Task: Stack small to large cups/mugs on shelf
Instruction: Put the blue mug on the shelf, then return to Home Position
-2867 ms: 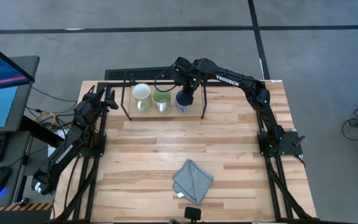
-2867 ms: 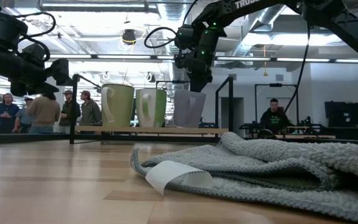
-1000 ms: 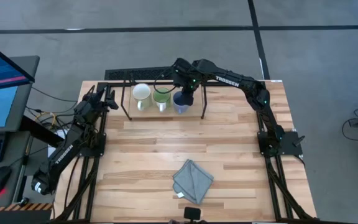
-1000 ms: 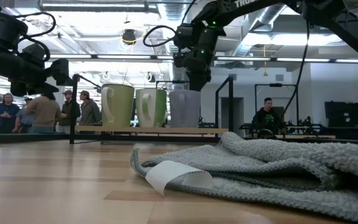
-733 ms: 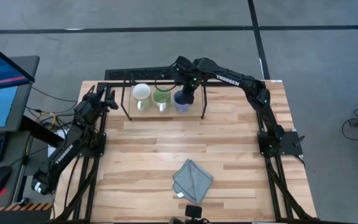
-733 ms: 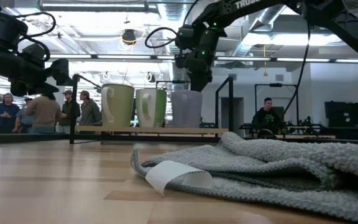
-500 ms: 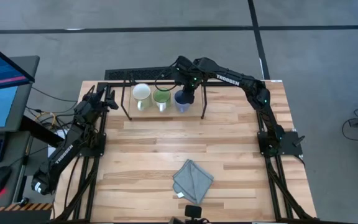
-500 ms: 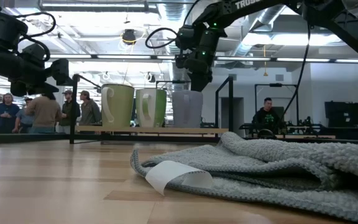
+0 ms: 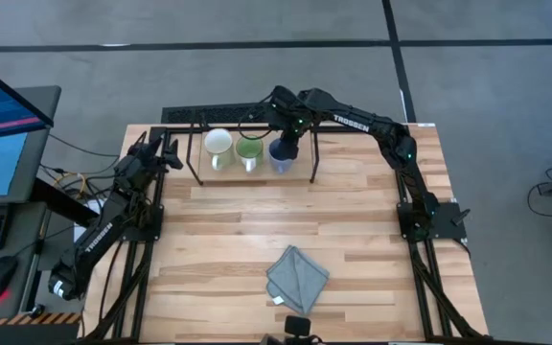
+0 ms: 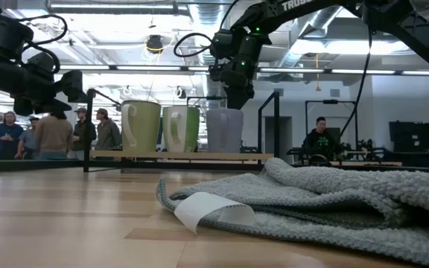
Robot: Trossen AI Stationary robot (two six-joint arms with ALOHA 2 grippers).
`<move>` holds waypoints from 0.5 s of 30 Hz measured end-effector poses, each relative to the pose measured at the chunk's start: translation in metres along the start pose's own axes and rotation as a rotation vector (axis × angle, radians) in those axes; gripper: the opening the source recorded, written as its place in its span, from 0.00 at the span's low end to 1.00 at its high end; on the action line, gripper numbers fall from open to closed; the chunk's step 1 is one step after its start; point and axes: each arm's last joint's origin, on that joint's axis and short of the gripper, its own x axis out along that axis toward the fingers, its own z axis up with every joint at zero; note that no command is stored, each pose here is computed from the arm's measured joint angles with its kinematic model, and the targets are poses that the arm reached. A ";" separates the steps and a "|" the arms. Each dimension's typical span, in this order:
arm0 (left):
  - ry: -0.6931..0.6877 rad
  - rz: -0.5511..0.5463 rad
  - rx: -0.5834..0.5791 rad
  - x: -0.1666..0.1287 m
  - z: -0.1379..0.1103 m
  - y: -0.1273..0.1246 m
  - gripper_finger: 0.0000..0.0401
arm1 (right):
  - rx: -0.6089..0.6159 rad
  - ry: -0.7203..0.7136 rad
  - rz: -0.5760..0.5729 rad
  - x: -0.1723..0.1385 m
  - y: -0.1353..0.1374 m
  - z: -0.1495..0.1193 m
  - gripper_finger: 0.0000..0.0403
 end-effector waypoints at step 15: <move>0.002 -0.004 0.000 0.000 0.000 0.000 0.76 | -0.033 0.039 -0.084 0.000 0.008 0.001 0.46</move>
